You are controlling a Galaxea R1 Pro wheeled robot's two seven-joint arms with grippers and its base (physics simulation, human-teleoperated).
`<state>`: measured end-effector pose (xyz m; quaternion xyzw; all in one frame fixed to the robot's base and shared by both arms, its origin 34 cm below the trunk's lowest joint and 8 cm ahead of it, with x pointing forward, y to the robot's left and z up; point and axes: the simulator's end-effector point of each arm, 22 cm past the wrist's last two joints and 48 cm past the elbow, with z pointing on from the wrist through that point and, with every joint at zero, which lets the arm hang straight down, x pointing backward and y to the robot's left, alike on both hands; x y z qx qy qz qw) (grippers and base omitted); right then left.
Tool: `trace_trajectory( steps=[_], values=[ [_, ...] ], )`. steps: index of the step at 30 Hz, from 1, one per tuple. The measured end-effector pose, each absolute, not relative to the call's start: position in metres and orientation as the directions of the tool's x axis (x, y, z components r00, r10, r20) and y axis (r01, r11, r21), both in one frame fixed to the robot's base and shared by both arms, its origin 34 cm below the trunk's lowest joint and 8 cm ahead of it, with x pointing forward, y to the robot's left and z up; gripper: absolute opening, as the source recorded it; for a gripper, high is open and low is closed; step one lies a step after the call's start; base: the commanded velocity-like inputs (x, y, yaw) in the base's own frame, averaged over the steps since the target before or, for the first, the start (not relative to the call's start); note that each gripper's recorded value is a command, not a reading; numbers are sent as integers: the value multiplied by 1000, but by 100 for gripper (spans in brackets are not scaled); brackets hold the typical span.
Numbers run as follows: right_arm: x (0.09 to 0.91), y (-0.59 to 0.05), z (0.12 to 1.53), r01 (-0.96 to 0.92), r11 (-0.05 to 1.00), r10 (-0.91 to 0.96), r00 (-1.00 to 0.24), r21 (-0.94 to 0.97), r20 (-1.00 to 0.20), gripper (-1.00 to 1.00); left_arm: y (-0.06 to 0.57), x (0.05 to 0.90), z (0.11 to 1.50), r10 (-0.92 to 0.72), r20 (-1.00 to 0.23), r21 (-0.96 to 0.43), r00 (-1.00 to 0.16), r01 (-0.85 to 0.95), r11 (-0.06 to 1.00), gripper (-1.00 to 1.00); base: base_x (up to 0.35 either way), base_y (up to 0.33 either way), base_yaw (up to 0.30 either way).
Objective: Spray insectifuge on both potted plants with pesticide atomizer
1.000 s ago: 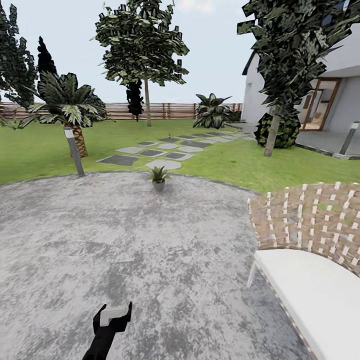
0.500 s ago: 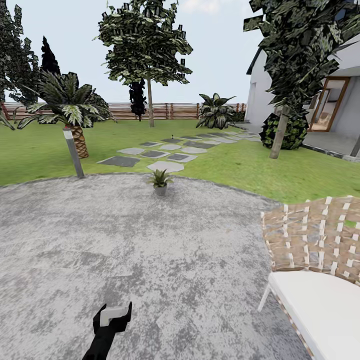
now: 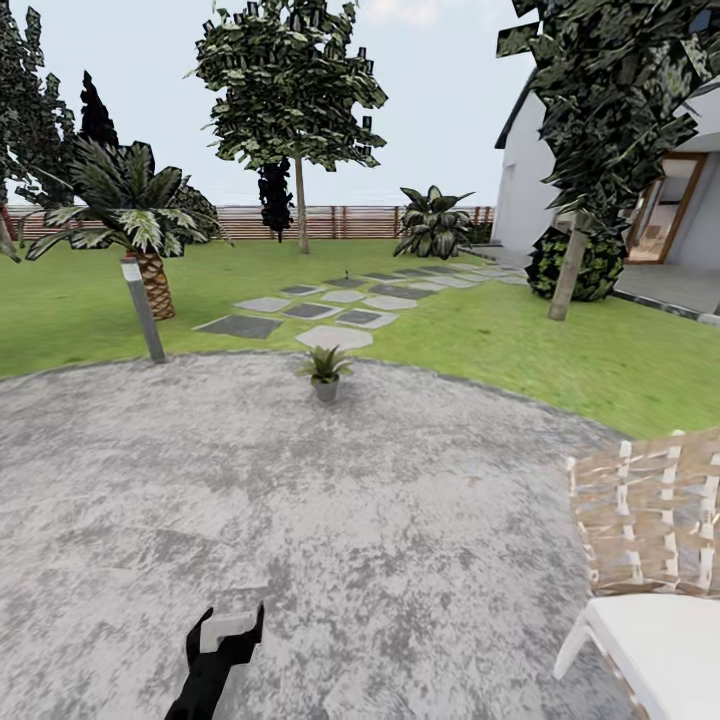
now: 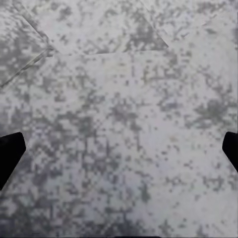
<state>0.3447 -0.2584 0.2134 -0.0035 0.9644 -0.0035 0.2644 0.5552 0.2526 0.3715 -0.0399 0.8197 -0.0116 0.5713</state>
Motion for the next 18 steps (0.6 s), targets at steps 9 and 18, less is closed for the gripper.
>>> trace_trajectory(
  steps=[9, 18],
  values=[
    [345, -258, 214, -5, 1000, -9, -860, -9, -511, 100, 253, 555, 371, -79, -936, -65, -344, -52, 997, 100, 305, 185, 0],
    [345, -258, 214, -5, 1000, -9, -860, -9, -510, 100, 253, 555, 372, -79, -936, -65, -344, -52, 997, 100, 317, 124, 0]
  ],
)
